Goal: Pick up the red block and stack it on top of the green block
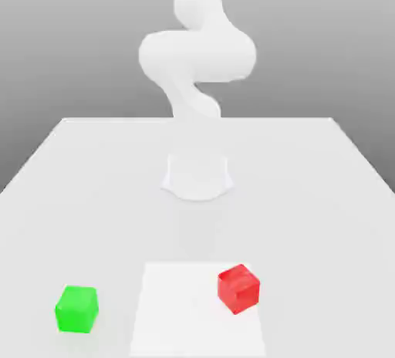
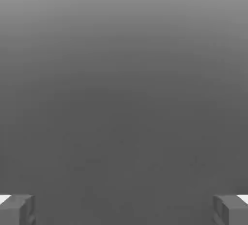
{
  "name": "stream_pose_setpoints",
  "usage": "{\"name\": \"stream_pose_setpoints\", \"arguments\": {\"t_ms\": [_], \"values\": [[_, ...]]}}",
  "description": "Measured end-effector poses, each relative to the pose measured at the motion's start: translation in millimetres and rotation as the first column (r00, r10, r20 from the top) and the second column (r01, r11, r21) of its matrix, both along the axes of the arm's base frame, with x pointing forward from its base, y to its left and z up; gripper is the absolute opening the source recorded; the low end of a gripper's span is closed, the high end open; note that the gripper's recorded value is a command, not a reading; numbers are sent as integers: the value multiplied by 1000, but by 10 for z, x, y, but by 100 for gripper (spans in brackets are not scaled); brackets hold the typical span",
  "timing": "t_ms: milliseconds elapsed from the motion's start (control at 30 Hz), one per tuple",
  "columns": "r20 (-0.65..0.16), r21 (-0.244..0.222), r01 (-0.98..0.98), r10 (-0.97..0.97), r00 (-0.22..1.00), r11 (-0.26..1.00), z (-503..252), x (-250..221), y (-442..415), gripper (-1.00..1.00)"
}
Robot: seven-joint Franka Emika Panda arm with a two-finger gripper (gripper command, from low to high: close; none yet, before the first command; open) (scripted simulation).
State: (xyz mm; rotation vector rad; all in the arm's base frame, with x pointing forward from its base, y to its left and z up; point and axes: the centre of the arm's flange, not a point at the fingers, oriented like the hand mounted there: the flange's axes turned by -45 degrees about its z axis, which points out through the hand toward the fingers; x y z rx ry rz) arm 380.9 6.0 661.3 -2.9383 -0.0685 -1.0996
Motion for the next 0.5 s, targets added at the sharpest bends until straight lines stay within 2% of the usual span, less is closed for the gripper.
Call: {"name": "stream_pose_setpoints", "arguments": {"t_ms": [233, 367, 500], "values": [[-249, -51, -171, 154, 956, 984, -1615, 624, 255, 0], [-381, -59, -272, 230, 896, 961, -2534, 688, 405, 0], [-505, -53, -372, 296, 811, 927, -3421, 560, 530, 0]]}}
